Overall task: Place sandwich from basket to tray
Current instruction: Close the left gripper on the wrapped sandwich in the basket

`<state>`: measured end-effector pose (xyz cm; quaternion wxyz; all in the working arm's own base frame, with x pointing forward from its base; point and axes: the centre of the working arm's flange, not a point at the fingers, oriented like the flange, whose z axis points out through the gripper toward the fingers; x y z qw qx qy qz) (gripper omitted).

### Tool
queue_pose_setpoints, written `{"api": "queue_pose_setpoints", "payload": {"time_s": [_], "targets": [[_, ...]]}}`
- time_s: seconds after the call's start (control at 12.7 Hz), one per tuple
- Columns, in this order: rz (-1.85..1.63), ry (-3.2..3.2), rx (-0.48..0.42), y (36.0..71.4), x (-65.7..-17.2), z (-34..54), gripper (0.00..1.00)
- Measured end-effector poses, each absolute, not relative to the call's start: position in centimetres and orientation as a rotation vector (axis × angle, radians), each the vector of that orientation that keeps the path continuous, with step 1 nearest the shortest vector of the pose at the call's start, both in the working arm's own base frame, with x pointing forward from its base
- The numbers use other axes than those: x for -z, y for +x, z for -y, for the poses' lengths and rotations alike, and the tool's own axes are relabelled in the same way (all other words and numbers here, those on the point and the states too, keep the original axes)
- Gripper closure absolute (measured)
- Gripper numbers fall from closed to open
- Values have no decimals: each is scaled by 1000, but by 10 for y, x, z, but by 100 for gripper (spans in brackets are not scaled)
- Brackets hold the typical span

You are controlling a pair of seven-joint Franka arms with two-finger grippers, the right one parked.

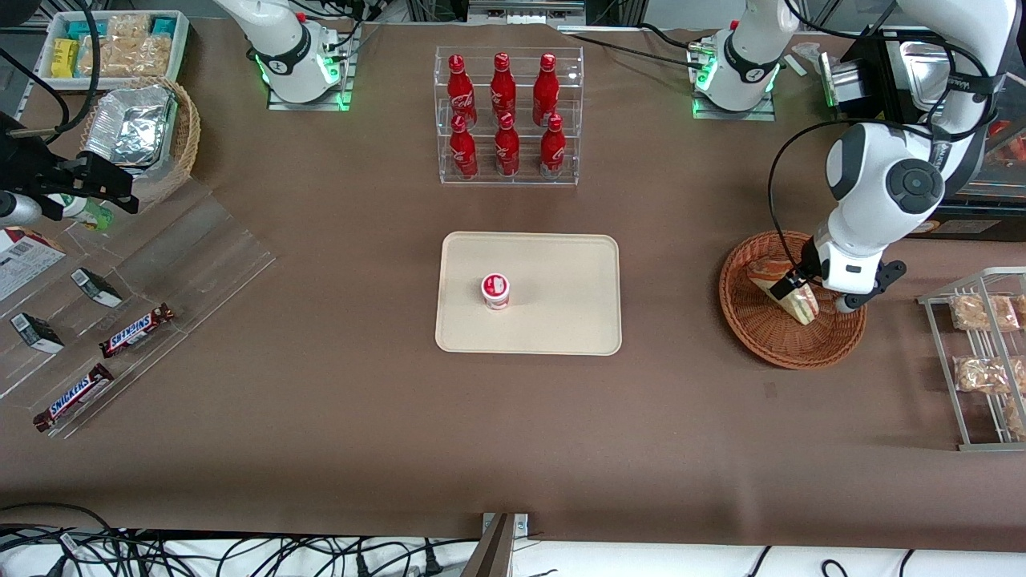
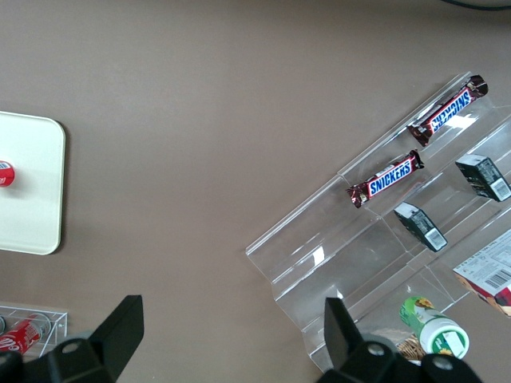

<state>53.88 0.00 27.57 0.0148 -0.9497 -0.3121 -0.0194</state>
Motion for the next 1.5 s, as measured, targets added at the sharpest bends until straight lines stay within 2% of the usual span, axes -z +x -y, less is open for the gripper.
{"api": "queue_pose_setpoints", "payload": {"time_s": [0.31,0.63,0.71,1.02,1.18,1.26,1.5], "targets": [[959,-2914,93,532,-246,-1,0],[968,-2905,87,531,-230,-6,0],[968,-2905,86,531,-230,-6,9],[978,-2902,88,531,-230,-5,57],[984,-2901,94,532,-232,-6,72],[984,-2900,101,534,-235,-6,78],[960,-2863,65,544,-267,-5,78]]}}
